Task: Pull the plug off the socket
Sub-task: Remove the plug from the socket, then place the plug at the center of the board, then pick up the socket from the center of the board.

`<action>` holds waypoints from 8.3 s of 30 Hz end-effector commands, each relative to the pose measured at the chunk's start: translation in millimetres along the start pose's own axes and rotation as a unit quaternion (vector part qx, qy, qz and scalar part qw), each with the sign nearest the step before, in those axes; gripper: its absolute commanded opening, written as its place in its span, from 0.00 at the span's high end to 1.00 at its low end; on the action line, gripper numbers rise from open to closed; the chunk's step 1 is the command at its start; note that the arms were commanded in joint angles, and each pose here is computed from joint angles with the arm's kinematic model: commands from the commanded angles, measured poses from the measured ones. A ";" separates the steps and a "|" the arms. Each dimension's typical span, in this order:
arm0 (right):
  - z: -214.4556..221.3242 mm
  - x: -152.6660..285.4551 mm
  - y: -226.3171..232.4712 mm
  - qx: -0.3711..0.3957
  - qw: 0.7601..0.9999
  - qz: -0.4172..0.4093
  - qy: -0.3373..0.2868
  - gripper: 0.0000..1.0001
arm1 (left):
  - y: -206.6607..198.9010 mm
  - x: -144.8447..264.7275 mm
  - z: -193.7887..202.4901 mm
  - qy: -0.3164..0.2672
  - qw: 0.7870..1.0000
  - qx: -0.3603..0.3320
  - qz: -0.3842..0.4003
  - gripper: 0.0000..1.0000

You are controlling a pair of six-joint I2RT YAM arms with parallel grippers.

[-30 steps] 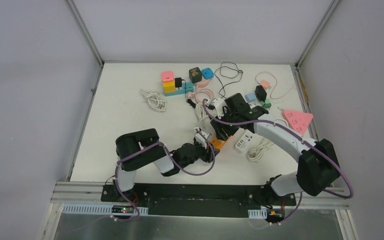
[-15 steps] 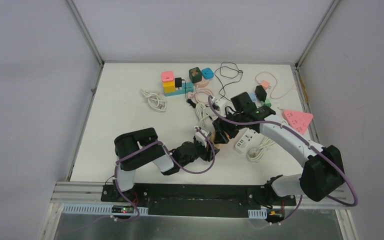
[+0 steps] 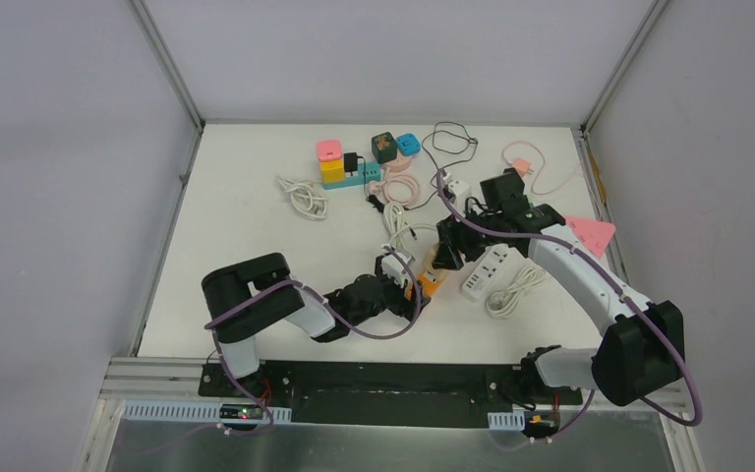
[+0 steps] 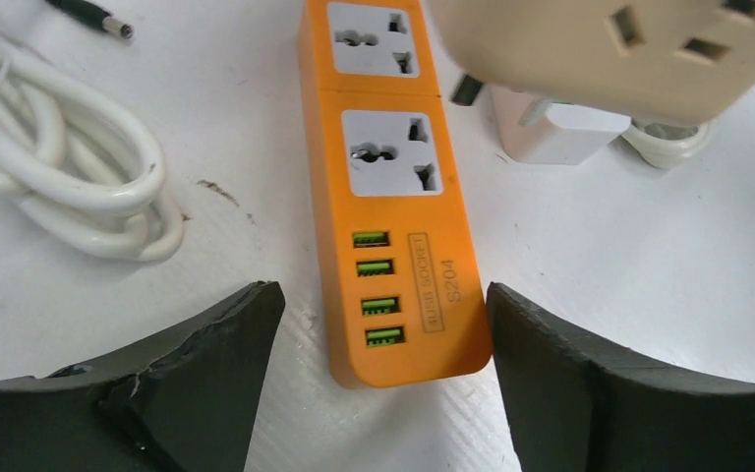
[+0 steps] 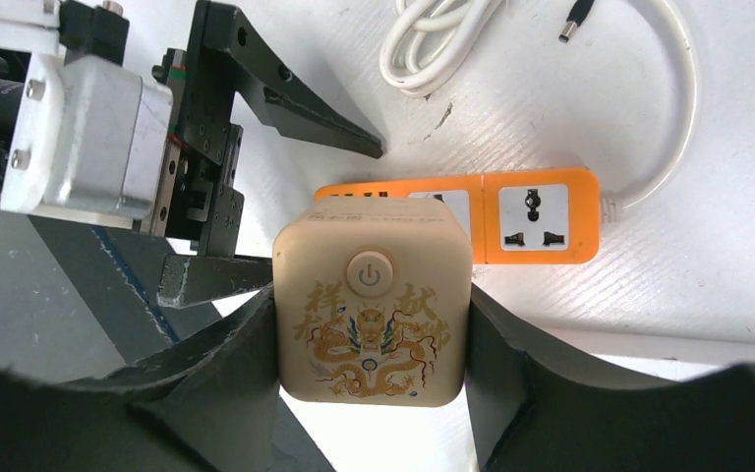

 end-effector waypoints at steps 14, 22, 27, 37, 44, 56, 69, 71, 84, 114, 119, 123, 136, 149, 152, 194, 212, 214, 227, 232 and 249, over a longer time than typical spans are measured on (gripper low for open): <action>-17.2 17.9 18.3 -0.043 0.986 -0.156 -0.044 1.00 | 12.3 72.2 -30.5 -0.023 0.997 -0.071 0.038 0.14; -27.8 41.9 32.4 -0.033 0.973 -0.212 -0.080 1.00 | 15.3 114.6 -79.2 -0.099 0.990 -0.090 0.047 0.10; -54.2 55.9 39.3 -0.022 0.958 -0.260 -0.118 1.00 | 5.5 128.5 -112.2 -0.158 0.979 -0.097 0.087 0.08; -55.2 29.9 23.9 -0.131 0.942 -0.288 -0.115 1.00 | 2.6 106.7 -125.9 -0.223 0.937 -0.252 0.089 0.08; -49.9 18.3 18.5 -0.170 0.934 -0.300 -0.092 1.00 | 7.7 69.3 -137.0 -0.233 0.925 -0.299 0.021 0.08; -44.3 7.3 21.6 -0.167 0.931 -0.316 -0.070 1.00 | 0.7 36.3 -152.9 -0.253 0.939 -0.232 0.014 0.02; -41.4 0.0 27.2 -0.164 0.931 -0.322 -0.055 1.00 | 11.4 33.3 -163.0 -0.264 0.938 -0.222 -0.035 0.12; -40.9 -0.6 27.3 -0.163 0.931 -0.322 -0.054 1.00 | 11.3 32.6 -163.8 -0.263 0.937 -0.226 -0.035 0.13; -38.5 -8.5 27.9 -0.168 0.933 -0.315 -0.040 0.97 | 8.9 27.5 -164.8 -0.246 0.935 -0.256 -0.025 0.48; -36.7 28.6 -5.1 -0.091 0.979 -0.166 -0.079 0.00 | 104.5 94.8 -120.0 -0.068 0.980 -0.046 -0.179 1.00; -36.2 32.8 -16.1 -0.098 0.980 -0.147 -0.089 0.00 | 137.3 109.6 -115.4 -0.058 0.969 -0.009 -0.240 1.00; -35.6 36.1 -25.5 -0.105 0.981 -0.132 -0.095 0.00 | 163.3 122.5 -109.0 -0.064 0.954 0.022 -0.291 1.00; -33.9 43.7 -45.9 -0.135 0.978 -0.118 -0.110 0.00 | 271.5 151.8 -109.1 -0.101 0.889 0.126 -0.427 1.00; -34.4 44.7 -43.8 -0.135 0.977 -0.128 -0.108 0.00 | 375.9 133.3 -106.1 -0.035 0.837 0.191 -0.512 1.00; -34.4 44.6 -43.2 -0.135 0.976 -0.132 -0.107 0.00 | 398.8 125.1 -100.2 -0.012 0.826 0.203 -0.526 1.00; -35.9 65.2 -36.6 -0.120 0.974 -0.134 -0.137 0.00 | 444.7 126.1 -68.6 0.094 0.686 0.301 -0.656 0.22; -35.4 73.6 -36.1 -0.117 0.971 -0.136 -0.155 0.00 | 371.0 150.0 -101.4 0.062 0.721 0.307 -0.617 0.01; -34.9 73.6 -36.0 -0.117 0.971 -0.136 -0.155 0.00 | 355.2 151.7 -107.3 0.055 0.736 0.304 -0.603 0.01; -33.9 77.0 -32.9 -0.104 0.972 -0.136 -0.162 0.00 | 243.4 132.5 -140.9 0.036 0.921 0.211 -0.326 0.02; -33.9 78.4 -31.5 -0.098 0.972 -0.134 -0.165 0.00 | 190.7 116.9 -144.9 0.026 0.974 0.150 -0.167 0.03; -33.6 77.2 -32.5 -0.096 0.972 -0.136 -0.163 0.00 | 87.3 50.4 -108.3 0.002 0.989 0.150 -0.004 0.06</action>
Point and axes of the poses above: each gripper's point midway between its finger pads, its own x axis back along the fingers, its own y axis along the line the jaws close on, z = x × y, the point moved 7 cm from there along x, back along the fingers, and after that the axes turned 12 degrees about -x, right-handed, at the moved point
